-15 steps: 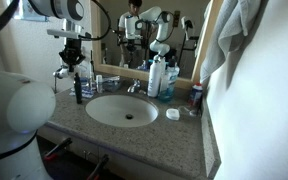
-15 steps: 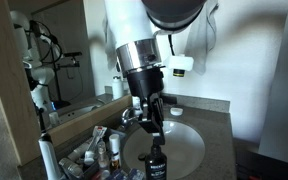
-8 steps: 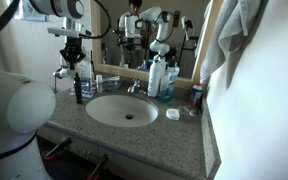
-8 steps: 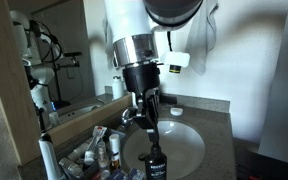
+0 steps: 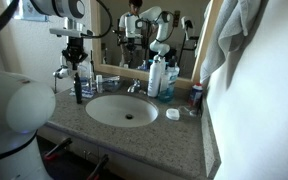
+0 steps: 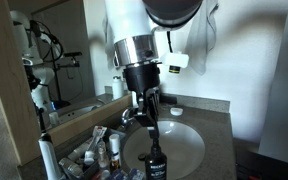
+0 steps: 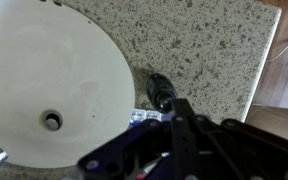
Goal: Push down the top of the black bottle
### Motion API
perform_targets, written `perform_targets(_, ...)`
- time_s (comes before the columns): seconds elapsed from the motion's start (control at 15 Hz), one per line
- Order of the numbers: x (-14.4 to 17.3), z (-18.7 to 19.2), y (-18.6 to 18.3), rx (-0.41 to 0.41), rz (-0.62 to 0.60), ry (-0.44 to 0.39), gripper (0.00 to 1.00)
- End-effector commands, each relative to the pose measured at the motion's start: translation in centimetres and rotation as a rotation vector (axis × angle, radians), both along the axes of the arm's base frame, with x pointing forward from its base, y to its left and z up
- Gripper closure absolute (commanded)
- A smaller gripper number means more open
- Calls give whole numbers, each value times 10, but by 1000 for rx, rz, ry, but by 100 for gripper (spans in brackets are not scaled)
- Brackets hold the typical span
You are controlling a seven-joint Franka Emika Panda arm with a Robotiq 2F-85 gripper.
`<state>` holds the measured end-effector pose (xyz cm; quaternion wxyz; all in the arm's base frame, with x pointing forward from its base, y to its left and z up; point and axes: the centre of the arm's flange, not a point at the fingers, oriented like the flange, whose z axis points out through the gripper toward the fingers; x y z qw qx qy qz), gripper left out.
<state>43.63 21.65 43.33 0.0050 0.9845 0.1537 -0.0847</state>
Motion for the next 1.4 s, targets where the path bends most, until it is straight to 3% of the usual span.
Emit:
perform_targets(0.0, 3, 3, -7, -22, -6, -14, 100)
perform_targets(1.33, 12, -14, -8, 2, 2, 41, 100)
